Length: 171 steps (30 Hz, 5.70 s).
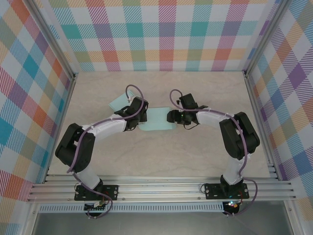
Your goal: Fold the paper box
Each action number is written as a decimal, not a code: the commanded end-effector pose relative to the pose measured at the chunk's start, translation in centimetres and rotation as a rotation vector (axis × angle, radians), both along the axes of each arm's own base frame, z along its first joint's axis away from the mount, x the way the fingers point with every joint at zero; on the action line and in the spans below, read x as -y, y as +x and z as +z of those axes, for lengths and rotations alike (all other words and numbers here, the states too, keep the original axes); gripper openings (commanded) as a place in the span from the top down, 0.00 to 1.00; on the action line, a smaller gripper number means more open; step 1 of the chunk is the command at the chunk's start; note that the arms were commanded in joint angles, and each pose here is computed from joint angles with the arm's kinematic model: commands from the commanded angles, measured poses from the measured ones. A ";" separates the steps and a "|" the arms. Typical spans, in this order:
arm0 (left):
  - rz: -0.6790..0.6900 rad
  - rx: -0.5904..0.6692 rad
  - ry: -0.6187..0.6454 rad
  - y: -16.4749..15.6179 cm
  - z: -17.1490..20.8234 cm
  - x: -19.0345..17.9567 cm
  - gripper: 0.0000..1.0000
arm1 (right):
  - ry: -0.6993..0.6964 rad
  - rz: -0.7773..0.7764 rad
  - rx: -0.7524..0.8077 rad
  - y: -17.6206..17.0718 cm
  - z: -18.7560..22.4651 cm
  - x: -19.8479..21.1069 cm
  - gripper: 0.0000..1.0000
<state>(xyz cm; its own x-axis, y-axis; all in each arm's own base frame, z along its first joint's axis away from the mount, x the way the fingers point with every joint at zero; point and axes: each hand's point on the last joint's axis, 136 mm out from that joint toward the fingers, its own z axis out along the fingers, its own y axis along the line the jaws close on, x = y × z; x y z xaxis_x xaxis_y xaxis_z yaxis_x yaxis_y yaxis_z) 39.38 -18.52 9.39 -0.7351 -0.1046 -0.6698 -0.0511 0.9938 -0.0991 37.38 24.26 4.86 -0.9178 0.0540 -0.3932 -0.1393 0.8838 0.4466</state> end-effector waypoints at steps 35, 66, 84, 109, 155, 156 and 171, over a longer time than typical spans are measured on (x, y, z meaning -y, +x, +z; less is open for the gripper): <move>-0.078 0.028 -0.199 -0.3 5.6 1.2 0.26 | -0.346 0.116 0.250 -8.0 8.1 2.4 0.44; 0.333 0.363 -0.168 -9.0 15.5 -13.9 0.00 | -1.166 0.552 0.544 -6.3 1.1 -6.4 0.47; 0.329 0.386 -0.164 -9.4 16.4 -14.2 0.00 | -1.178 0.570 0.592 -3.2 2.5 -6.2 1.00; -0.346 0.319 -0.189 -4.2 17.4 -4.4 0.06 | -0.204 0.728 0.094 -11.1 12.0 -5.1 1.00; -1.301 0.180 -0.193 -1.7 7.3 4.2 0.44 | -0.138 0.903 0.027 -6.4 10.5 -7.1 1.00; -1.305 0.176 -0.188 -1.7 7.2 4.3 0.44 | -0.137 0.904 0.027 -6.4 10.6 -7.1 1.00; -1.349 0.096 -0.179 -2.9 6.3 5.7 0.87 | -0.196 0.869 0.056 -5.2 10.6 -6.7 1.00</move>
